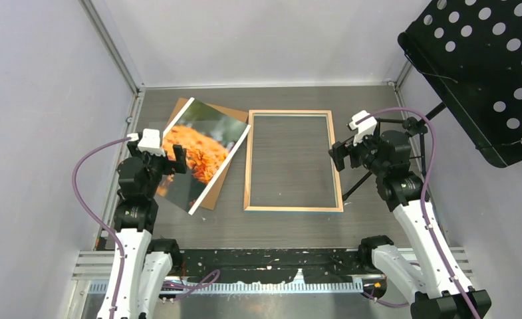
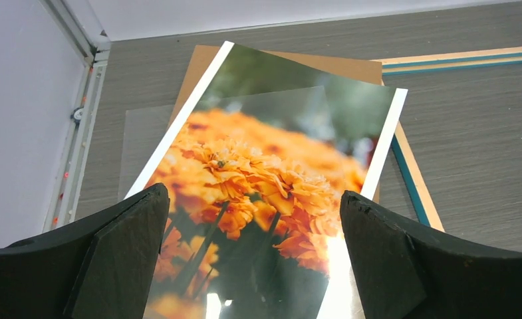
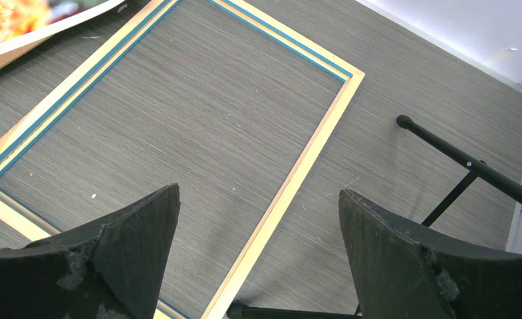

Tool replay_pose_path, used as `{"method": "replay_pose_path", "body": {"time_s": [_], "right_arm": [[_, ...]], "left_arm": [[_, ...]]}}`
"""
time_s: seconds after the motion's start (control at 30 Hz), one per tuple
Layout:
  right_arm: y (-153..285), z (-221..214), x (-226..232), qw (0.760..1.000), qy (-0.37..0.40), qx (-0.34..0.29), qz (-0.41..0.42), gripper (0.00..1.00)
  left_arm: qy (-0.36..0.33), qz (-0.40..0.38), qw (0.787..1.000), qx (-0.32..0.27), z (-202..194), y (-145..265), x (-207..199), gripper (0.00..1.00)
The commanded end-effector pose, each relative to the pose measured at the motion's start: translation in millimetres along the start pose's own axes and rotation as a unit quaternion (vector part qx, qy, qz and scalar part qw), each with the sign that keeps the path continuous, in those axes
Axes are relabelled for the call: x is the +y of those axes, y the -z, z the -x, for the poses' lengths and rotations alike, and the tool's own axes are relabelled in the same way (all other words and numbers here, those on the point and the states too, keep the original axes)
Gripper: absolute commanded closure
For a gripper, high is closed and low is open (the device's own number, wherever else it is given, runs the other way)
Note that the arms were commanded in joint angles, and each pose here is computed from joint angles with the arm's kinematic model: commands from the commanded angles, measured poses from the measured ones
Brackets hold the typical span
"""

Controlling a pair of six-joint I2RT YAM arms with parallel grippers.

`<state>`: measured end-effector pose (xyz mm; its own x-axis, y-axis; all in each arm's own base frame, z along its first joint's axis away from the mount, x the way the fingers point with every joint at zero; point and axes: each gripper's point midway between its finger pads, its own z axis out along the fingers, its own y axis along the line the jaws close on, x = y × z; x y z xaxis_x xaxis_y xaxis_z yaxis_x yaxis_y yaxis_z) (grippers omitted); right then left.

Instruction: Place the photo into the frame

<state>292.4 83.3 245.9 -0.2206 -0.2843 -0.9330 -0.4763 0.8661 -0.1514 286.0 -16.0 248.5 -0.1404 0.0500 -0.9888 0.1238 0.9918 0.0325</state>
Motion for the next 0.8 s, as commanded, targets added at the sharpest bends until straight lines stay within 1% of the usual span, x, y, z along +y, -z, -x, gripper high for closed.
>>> {"method": "replay_pose_path", "body": {"time_s": [0.0,0.27,0.43,0.53,0.63,0.77], "right_arm": [[-0.7,15.5,0.6,0.999,0.016,-0.029,0.003,0.05],[1.6,18.8,0.8,0.999,0.018,-0.032,0.001,0.05],[-1.3,22.1,6.6,0.999,0.021,-0.031,0.012,0.05],[-9.8,25.6,20.5,0.999,0.022,-0.027,0.038,0.05],[-17.3,38.7,34.8,0.997,0.028,-0.032,0.058,0.05],[-39.9,49.2,67.1,0.995,0.029,-0.029,0.092,0.05]], "left_arm": [[-0.006,0.003,1.000,-0.020,11.8,-0.5,3.2,0.01],[-0.022,-0.008,1.000,-0.005,17.1,6.8,3.8,0.01],[-0.024,0.013,1.000,-0.011,28.8,12.6,12.0,0.01],[-0.037,0.038,0.999,-0.010,31.2,13.3,21.9,0.01],[-0.049,0.071,0.996,-0.001,29.7,11.2,35.2,0.01],[-0.072,0.088,0.993,0.033,15.7,6.1,45.5,0.01]]}}
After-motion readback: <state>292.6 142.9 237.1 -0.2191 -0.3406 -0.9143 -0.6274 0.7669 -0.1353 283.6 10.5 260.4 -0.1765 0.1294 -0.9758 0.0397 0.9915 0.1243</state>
